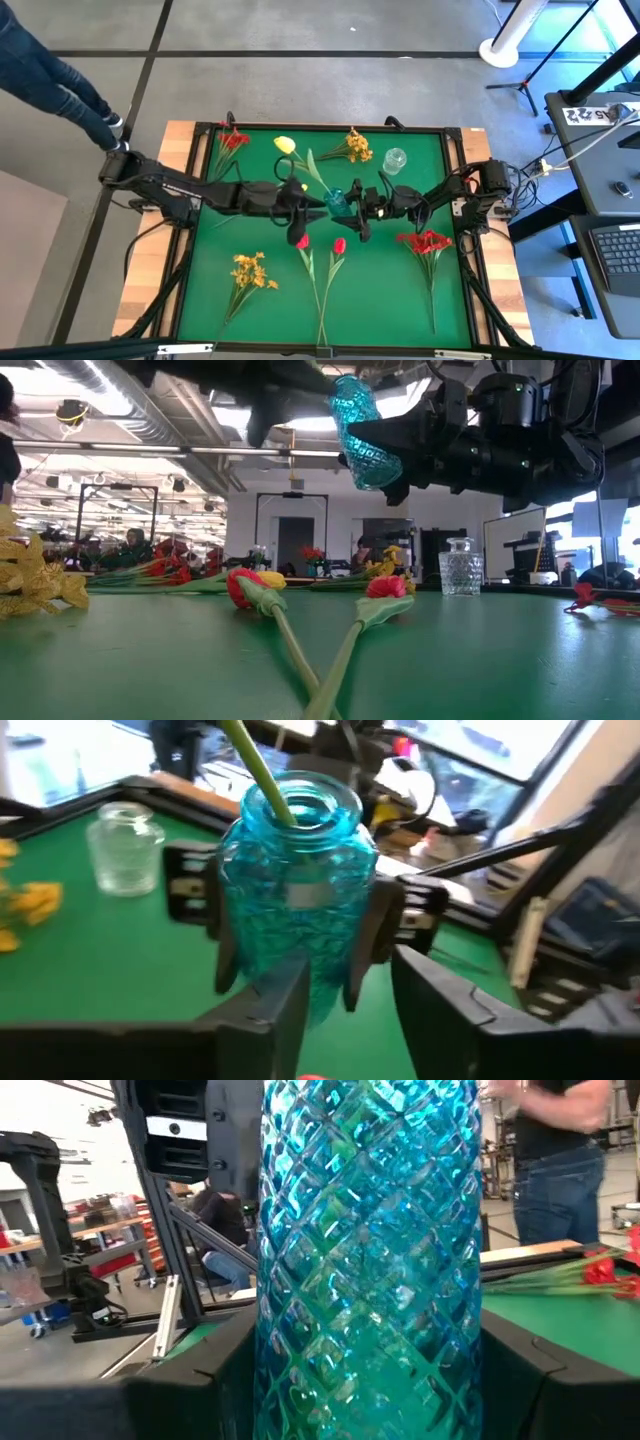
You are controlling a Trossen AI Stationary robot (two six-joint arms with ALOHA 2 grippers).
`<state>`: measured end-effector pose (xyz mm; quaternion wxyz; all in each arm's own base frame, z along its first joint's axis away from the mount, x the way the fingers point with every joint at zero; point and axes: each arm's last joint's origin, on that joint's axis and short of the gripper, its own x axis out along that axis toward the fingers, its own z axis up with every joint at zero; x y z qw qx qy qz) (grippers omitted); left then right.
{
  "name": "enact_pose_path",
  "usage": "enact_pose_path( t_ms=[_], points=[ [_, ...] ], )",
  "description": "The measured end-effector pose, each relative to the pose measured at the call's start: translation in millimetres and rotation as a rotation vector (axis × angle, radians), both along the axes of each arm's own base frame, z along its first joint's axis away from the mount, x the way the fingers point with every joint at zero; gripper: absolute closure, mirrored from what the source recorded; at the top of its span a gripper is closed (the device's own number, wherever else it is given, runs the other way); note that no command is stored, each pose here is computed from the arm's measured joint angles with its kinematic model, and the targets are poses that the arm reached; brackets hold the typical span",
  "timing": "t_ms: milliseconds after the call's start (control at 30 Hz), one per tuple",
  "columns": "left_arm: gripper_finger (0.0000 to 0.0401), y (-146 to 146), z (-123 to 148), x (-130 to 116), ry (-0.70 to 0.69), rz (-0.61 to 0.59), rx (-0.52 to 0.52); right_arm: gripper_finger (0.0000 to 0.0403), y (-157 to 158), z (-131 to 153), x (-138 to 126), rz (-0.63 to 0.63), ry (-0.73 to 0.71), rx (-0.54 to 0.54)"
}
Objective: Sort flowers into vase by color
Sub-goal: Put the yellow flower into the blue vase
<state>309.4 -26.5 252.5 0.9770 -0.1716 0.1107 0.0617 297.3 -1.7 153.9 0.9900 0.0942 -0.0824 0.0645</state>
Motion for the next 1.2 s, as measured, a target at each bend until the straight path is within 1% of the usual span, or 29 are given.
enact_pose_path(
  t_ms=[100,233,400,500,667,833,1000,1200],
  points=[
    [0.0239,-3,4,1,-0.044,-0.017,-0.001,0.0155,1,1,0,0.019,-0.013,0.003],
    [0.0225,-4,8,2,-0.08,-0.016,-0.002,0.0155,4,1,0,0.025,-0.01,0.01],
    [0.0222,-3,10,2,-0.106,-0.02,-0.006,0.0155,11,1,0,0.021,-0.013,0.009],
    [0.0222,-3,14,3,-0.15,-0.012,0.0,0.0155,12,2,0,0.021,-0.017,0.01],
    [0.0222,4,16,3,-0.157,0.066,0.017,0.0155,12,-1,0,0.02,0.01,0.014],
    [0.0221,11,10,7,-0.137,0.116,0.008,0.0155,13,-2,0,0.036,0.02,0.013],
    [0.0221,9,-3,15,-0.112,0.095,-0.002,0.0155,14,-4,0,0.042,0.034,0.016],
    [0.0221,10,-11,24,-0.146,0.094,0.003,0.0155,13,-6,0,0.042,0.057,0.018]
  ],
)
